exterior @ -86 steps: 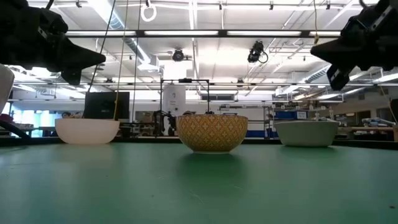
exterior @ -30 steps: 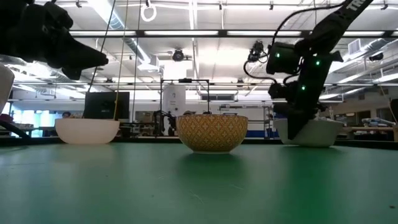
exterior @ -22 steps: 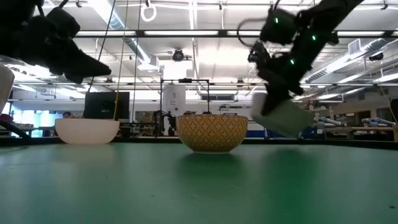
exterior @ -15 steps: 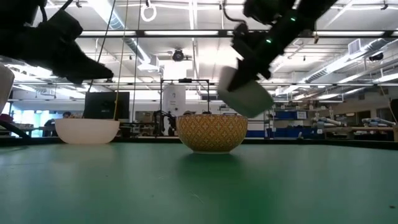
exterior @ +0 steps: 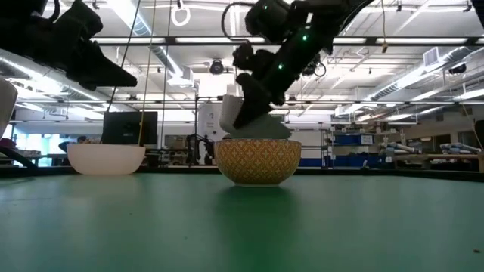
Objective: Nest bowls inside each other
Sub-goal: Stack the gray bowl on top of the white bowl
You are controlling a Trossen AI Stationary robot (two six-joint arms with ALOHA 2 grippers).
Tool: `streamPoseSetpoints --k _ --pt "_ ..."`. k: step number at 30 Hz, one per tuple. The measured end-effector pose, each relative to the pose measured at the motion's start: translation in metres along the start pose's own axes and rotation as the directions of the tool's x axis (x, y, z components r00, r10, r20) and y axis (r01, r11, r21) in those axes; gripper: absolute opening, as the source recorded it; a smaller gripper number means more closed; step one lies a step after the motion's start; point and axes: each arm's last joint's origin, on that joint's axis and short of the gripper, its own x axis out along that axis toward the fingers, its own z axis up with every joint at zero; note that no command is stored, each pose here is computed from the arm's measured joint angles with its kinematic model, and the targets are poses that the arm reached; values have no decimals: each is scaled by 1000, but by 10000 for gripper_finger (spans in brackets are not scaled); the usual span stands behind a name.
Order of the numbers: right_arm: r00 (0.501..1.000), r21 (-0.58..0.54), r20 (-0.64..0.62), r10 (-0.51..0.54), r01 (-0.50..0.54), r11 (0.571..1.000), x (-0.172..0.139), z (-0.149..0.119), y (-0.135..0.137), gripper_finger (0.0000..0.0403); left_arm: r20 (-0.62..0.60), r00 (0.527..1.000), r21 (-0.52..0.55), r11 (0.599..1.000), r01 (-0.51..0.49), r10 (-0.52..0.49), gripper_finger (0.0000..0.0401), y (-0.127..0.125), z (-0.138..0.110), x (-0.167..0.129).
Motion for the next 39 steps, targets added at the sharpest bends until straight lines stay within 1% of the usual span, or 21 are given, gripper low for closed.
streamPoseSetpoints --k 2,4,6,8,9,10,11,13,15,17,18,21,22,23,24,26,28,33,36,37,39 --pt "998 1 19 60 -60 998 2 1 4 10 -7 1000 5 1000 -1 1 87 0 -1 0" --pt "985 -2 93 144 -145 989 1 8 13 10 -4 1000 7 1000 -1 1 87 0 0 0" --pt "955 -17 178 237 -237 971 -3 16 23 10 2 1000 11 1000 0 0 87 0 0 0" --pt "905 -61 261 337 -333 941 -6 23 34 10 12 1000 14 1000 2 -2 87 0 1 0" --pt "877 -97 289 383 -371 923 -9 26 39 10 20 1000 17 1000 18 -18 87 -1 2 0" --pt "859 -132 295 419 -398 908 -10 27 44 10 33 998 30 998 58 -59 87 -3 4 0" --pt "850 -162 292 438 -408 899 -12 26 48 10 48 991 54 991 119 -122 87 -5 6 -1" --pt "849 -208 286 445 -398 893 -14 25 54 10 84 968 100 968 228 -237 87 -10 10 -3" --pt "865 -234 284 413 -356 905 -14 24 58 10 111 951 120 954 276 -289 87 -14 13 -5" --pt "891 -237 286 352 -290 927 -14 23 57 10 121 948 134 951 278 -294 87 -15 14 -6" --pt "911 -225 278 306 -248 942 -13 22 55 10 121 952 134 955 264 -280 87 -15 14 -6" --pt "965 -180 212 152 -114 977 -7 16 42 10 110 968 118 970 214 -227 87 -13 12 -6" --pt "972 -169 194 132 -100 981 -5 14 38 10 103 970 116 972 206 -218 87 -13 12 -6" --pt "972 -160 188 142 -112 981 -4 14 36 10 99 971 118 972 206 -218 87 -13 11 -6" --pt "964 -160 195 180 -149 976 -4 15 35 10 97 972 119 972 203 -215 87 -13 11 -6" --pt "922 -185 226 314 -276 943 -6 19 39 10 100 972 125 972 200 -213 87 -13 11 -6" --pt "878 -216 254 407 -358 908 -9 22 47 10 106 971 151 969 196 -213 87 -13 12 -6" --pt "848 -257 306 433 -365 895 -14 26 56 11 190 971 162 980 113 -144 87 -11 20 -7" --pt "821 -274 338 459 -381 883 -18 29 62 11 240 961 159 982 98 -135 91 -11 26 -8" --pt "810 -284 345 475 -392 875 -20 29 66 11 253 958 157 983 94 -132 94 -10 27 -8" --pt "777 -308 364 515 -421 853 -24 31 74 11 278 957 132 990 51 -86 101 -9 30 -9"
